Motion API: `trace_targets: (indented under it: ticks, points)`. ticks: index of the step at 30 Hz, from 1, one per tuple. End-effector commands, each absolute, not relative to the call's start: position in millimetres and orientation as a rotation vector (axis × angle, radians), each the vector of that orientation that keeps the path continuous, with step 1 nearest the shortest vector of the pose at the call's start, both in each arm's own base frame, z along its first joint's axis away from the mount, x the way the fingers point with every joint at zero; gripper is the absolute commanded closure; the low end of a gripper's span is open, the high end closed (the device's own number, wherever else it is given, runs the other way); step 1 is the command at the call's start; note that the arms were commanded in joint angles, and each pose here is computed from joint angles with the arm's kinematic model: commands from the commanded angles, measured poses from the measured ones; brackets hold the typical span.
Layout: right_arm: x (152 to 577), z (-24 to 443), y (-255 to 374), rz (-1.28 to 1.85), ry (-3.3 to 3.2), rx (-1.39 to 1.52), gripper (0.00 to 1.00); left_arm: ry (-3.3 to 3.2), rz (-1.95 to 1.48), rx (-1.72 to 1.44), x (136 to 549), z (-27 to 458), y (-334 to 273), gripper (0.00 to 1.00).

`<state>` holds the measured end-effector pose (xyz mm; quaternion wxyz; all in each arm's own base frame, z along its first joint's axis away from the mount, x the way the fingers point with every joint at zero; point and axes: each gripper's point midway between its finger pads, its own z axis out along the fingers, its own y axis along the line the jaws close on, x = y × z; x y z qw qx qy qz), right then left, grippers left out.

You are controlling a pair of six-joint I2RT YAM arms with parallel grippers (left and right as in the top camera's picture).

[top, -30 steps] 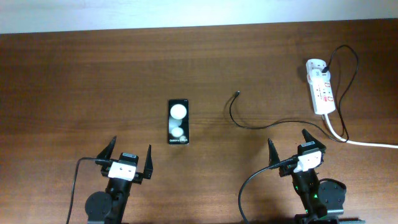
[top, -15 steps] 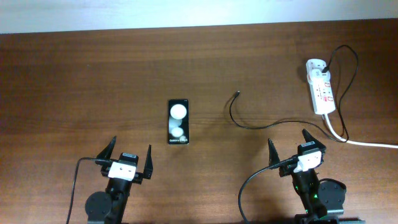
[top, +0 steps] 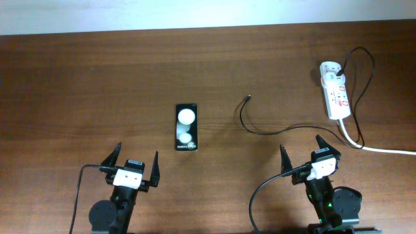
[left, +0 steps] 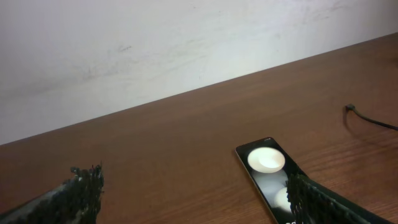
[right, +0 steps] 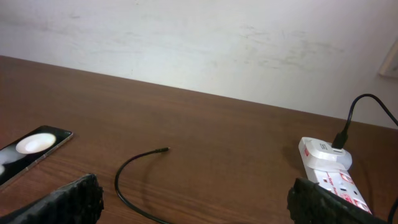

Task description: Plug charger to phone and switch on socket

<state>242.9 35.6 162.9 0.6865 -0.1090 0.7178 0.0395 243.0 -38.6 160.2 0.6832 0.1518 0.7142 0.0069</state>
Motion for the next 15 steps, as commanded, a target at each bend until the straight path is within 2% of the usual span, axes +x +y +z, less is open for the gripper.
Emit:
trace_targets:
  ticks: [1,15]
  points:
    - [242.2,160.8,38.0,0.104,1.610,-0.247,0.01,1.601,0.037,0.337,243.2,159.6,-35.4,0.01]
    - [242.2,160.8,38.0,0.104,1.610,-0.247,0.01,1.584,0.016,0.329,241.9,169.0,-37.3,0.01]
